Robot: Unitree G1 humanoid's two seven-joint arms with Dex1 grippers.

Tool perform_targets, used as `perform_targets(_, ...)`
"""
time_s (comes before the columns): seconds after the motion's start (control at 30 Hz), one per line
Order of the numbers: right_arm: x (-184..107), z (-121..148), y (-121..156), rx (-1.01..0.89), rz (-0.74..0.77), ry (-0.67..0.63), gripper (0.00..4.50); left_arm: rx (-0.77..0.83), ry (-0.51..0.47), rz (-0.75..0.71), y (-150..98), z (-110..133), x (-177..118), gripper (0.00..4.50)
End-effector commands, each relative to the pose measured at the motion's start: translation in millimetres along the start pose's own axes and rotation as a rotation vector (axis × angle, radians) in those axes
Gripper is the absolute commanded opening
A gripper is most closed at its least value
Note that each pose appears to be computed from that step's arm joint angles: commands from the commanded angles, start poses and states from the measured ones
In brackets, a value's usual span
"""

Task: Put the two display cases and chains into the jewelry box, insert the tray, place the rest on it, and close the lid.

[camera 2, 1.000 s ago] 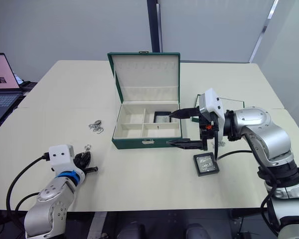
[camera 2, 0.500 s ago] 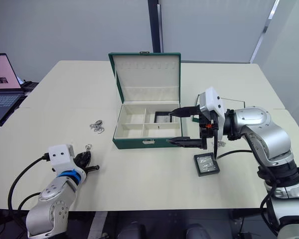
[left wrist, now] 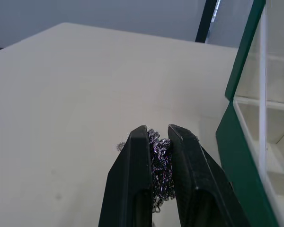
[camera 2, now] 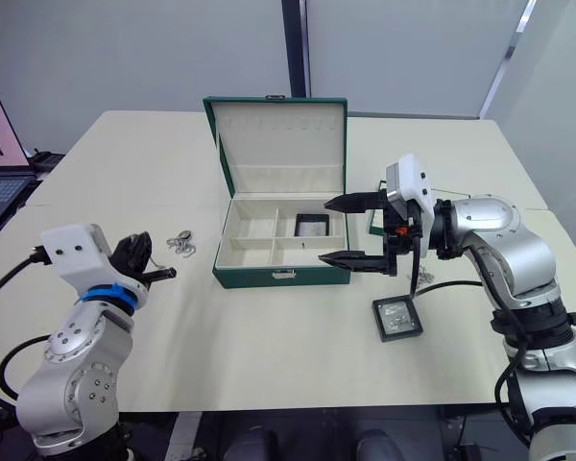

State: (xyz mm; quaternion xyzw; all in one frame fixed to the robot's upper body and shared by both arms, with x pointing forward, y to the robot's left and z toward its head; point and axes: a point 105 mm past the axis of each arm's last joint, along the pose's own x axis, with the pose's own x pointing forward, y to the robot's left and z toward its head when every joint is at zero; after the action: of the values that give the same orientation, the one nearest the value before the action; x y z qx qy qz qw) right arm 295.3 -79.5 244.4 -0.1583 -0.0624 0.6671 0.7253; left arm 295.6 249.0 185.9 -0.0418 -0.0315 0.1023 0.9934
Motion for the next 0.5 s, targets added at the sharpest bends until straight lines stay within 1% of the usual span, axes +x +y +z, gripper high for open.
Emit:
perform_targets(0.03, -3.2, 9.6, -3.7, -0.051, -0.011, -0.017, 4.5, 0.031, -0.061, -0.012, -0.7, 25.4, -4.8, 0.24)
perform_targets(0.17, -4.8, 9.3, -6.5, -0.056, -0.021, -0.016, 4.5, 0.051, -0.081, -0.092, -13.1, 42.7, -0.2, 0.24)
perform_targets(0.33, -5.4, 11.0, -8.6, -0.063, -0.043, -0.03, 4.5, 0.112, -0.084, -0.302, -48.1, 60.3, 2.4, 0.24)
perform_targets(0.43, -5.7, 14.6, -9.9, -0.061, -0.063, -0.049, 4.5, 0.148, -0.091, -0.378, -60.3, 74.4, 5.4, 0.24)
perform_targets(0.5, -5.3, 19.6, -13.4, -0.054, -0.087, -0.073, 4.5, 0.176, -0.075, -0.416, -67.3, 80.5, 11.9, 0.24)
